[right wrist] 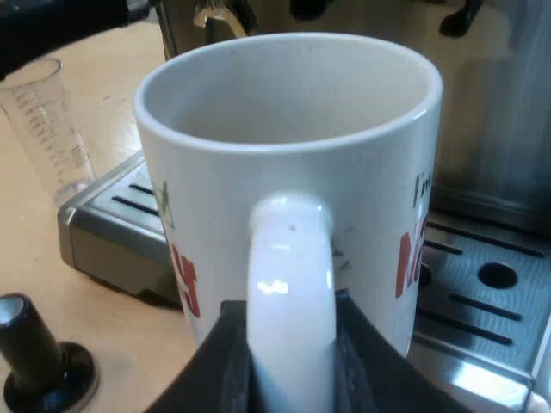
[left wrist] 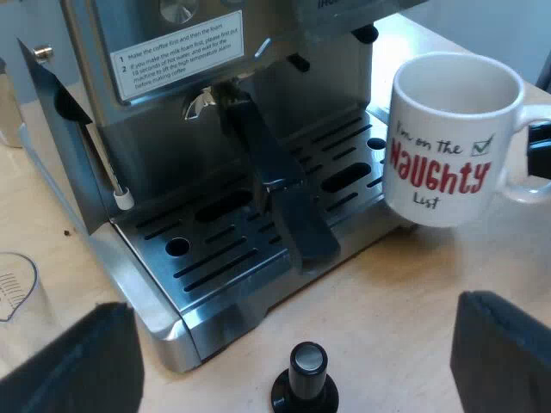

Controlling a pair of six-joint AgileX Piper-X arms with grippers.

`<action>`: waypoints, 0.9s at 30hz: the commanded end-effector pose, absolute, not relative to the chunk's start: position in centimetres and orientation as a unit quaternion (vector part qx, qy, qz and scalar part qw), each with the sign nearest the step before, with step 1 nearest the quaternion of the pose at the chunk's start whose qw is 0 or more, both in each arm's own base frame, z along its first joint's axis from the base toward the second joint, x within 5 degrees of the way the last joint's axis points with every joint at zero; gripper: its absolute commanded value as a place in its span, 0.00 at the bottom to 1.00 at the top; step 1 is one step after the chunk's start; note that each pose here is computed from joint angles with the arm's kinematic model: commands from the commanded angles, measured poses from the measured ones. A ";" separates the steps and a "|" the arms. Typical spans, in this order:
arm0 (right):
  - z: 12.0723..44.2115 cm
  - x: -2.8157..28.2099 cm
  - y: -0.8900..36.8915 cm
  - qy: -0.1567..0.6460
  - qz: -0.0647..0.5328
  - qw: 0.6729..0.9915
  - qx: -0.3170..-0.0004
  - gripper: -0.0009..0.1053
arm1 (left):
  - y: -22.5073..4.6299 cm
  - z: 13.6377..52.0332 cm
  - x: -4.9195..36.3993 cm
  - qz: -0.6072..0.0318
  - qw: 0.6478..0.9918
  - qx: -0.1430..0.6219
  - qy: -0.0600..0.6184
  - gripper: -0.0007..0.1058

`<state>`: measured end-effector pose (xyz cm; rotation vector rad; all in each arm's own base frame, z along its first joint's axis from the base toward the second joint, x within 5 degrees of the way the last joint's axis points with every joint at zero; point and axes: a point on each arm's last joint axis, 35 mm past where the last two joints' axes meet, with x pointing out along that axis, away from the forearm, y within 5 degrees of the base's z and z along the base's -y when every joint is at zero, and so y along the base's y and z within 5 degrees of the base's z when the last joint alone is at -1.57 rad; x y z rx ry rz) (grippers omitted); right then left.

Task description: Remove mug from coffee machine

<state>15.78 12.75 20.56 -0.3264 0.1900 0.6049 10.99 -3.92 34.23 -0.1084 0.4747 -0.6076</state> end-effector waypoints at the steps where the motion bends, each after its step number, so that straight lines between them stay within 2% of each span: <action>1: 22.2 15.3 12.4 0.070 0.290 0.942 -0.154 0.01 | -3.9 34.6 10.9 -0.300 0.926 -0.049 0.223 0.82; 13: 23.6 12.6 9.9 0.091 0.271 0.944 -0.165 0.01 | -3.9 34.6 10.9 -0.300 0.926 -0.049 0.223 0.82; 21: 24.6 11.0 8.5 0.078 0.265 0.948 -0.160 0.01 | -3.9 34.6 10.9 -0.300 0.926 -0.049 0.223 0.82; 27: 24.9 10.1 7.1 0.081 0.189 0.966 -0.155 0.01 | -3.9 34.6 10.9 -0.300 0.926 -0.049 0.223 0.82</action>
